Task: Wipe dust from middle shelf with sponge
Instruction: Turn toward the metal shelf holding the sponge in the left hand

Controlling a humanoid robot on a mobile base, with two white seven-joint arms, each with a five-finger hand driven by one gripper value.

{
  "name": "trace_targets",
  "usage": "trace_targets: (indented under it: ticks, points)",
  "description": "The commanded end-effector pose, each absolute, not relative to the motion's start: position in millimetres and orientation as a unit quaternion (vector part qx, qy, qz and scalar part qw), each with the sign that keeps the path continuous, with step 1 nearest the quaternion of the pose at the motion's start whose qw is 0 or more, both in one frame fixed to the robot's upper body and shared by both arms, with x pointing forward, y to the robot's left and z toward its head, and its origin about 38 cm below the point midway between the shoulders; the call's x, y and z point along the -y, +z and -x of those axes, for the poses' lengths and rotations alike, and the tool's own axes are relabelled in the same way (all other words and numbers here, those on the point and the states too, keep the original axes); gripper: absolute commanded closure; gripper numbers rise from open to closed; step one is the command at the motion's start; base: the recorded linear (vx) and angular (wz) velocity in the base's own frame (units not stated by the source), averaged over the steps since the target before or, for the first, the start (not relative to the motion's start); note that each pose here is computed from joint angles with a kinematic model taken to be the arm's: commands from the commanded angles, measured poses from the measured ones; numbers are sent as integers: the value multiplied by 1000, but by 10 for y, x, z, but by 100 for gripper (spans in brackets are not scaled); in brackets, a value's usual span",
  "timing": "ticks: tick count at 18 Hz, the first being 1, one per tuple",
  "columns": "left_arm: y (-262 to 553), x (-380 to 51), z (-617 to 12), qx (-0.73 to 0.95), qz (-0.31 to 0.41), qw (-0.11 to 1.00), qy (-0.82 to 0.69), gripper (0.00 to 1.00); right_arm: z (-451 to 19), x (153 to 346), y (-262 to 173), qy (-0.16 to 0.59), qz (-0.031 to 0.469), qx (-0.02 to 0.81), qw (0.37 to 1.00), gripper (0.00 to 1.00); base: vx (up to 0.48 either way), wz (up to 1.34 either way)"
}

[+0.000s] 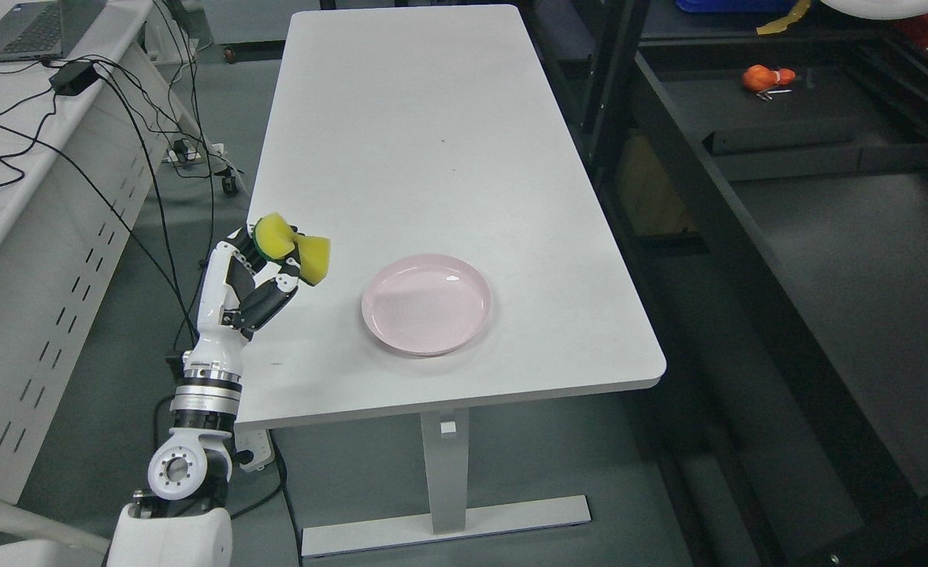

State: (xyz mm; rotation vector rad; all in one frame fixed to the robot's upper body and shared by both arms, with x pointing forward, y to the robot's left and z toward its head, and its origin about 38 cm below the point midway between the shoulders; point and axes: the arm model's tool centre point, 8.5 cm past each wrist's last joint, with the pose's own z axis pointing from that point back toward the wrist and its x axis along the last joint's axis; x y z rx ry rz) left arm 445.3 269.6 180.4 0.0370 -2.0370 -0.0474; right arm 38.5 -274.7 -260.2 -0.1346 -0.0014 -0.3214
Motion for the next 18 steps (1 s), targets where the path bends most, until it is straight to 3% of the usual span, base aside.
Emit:
trace_targets:
  ticks: [1, 10, 18]
  points:
    - [1969, -2846, -4228, 864, -29, 502, 0, 100, -444, 2873, -2588, -160, 76, 10, 984, 0, -234, -344]
    - [1636, -2711, -4061, 846, -15, 533, -17, 100, -444, 2873, -2588, -160, 76, 10, 984, 0, -257, -379]
    - [1640, -2169, -4049, 853, 41, 517, -68, 100, -444, 2873, -2588, -160, 76, 10, 984, 0, -315, -660]
